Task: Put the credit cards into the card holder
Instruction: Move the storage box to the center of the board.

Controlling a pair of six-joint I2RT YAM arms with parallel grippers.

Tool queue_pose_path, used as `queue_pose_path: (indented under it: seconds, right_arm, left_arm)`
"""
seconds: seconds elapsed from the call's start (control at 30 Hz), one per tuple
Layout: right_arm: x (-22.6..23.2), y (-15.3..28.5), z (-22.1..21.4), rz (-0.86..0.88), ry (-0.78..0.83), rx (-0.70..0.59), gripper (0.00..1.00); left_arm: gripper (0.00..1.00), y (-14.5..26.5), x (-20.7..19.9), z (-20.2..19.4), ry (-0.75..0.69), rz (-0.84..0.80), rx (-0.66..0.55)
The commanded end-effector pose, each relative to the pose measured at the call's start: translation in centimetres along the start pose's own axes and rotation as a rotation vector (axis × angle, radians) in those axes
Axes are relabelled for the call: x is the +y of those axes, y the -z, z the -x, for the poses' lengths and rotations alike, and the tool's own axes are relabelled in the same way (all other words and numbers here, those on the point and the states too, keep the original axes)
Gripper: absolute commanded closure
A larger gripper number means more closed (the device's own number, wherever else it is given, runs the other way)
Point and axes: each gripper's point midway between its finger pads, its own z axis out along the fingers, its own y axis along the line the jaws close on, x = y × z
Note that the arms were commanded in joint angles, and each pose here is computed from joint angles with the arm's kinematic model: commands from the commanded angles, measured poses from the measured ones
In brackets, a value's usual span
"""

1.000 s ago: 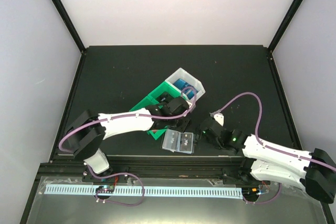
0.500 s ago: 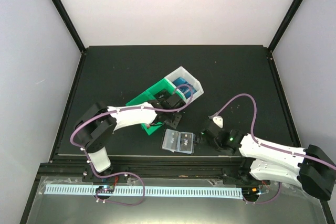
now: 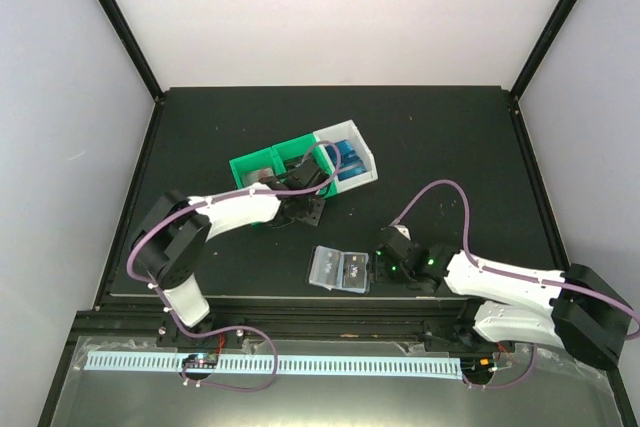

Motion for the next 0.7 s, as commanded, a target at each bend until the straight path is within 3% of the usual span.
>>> queue_pose_path:
  seconds: [0.0,0.3,0.43,0.67]
  right_arm:
    - [0.8,0.9,-0.9,0.057,0.047,0.057,0.36]
    - [0.6,0.5,-2.2,0.038,0.125,0.139,0.47]
    - [0.9,-0.2,-2.6,0.036,0.152,0.172,0.53]
    - [1.2,-1.1,-2.3,0.012,0.174,0.174,0.53]
  left_arm:
    - [0.53,3.1,-1.8,0.4,0.014,-0.138,-0.065]
    - [0.52,7.7,-4.0,-3.3,0.075,-0.329,-0.082]
    - [0.57,7.6,-4.7,-6.3,0.102,-0.364,-0.034]
    - [0.61,6.9,-6.5,-10.4,0.096,-0.41,0.056]
